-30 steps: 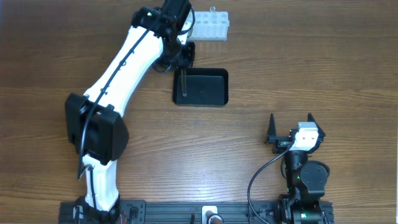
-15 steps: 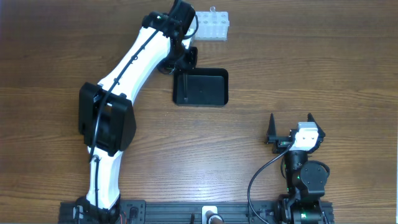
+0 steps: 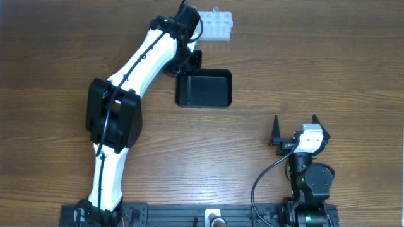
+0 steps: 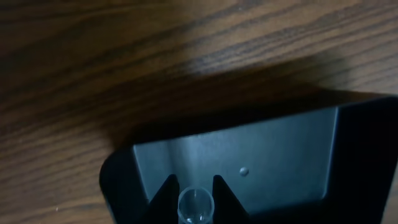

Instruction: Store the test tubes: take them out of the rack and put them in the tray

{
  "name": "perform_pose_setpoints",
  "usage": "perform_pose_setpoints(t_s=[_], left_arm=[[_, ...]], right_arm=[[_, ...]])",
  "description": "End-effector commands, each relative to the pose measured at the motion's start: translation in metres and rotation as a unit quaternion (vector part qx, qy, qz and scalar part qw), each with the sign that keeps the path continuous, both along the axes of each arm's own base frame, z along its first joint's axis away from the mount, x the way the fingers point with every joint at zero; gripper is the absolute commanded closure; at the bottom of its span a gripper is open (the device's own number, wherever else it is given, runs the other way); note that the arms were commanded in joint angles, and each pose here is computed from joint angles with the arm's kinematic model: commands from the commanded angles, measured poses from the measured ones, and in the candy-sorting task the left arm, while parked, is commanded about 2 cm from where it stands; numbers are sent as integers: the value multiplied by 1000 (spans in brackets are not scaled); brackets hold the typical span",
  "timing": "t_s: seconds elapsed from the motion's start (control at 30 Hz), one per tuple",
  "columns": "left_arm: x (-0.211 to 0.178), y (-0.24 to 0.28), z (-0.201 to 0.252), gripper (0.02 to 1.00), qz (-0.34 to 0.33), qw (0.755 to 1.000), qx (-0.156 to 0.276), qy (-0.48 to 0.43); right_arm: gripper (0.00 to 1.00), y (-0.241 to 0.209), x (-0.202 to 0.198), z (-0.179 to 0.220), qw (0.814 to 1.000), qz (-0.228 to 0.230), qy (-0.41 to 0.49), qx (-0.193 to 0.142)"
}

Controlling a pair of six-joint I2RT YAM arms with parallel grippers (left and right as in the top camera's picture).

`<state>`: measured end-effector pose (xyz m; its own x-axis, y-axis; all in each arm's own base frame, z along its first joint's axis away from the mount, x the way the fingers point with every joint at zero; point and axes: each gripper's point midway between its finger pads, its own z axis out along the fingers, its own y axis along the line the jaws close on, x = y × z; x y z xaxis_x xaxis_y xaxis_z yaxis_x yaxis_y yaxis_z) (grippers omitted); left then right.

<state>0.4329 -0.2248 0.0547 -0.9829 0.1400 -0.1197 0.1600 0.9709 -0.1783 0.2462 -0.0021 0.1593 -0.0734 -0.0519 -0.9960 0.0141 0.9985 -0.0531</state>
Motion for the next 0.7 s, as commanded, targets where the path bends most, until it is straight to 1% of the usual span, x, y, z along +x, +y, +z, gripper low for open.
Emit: perform_pose_setpoints(t_s=[0.03, 0.47, 0.53, 0.63, 0.7], left_arm=[[3, 0, -20, 936, 6, 1000, 7, 11], [4, 0, -34, 893, 6, 1000, 11, 18], [5, -1, -35, 853, 6, 1000, 10, 17], [7, -2, -34, 763, 6, 1000, 8, 12], [7, -2, -34, 728, 6, 1000, 7, 12]], right_arm=[[7, 0, 0, -3, 1000, 0, 0, 5], [9, 0, 0, -3, 1000, 0, 0, 5], [7, 0, 0, -3, 1000, 0, 0, 5], [9, 0, 0, -3, 1000, 0, 0, 5], [7, 0, 0, -3, 1000, 0, 0, 5]])
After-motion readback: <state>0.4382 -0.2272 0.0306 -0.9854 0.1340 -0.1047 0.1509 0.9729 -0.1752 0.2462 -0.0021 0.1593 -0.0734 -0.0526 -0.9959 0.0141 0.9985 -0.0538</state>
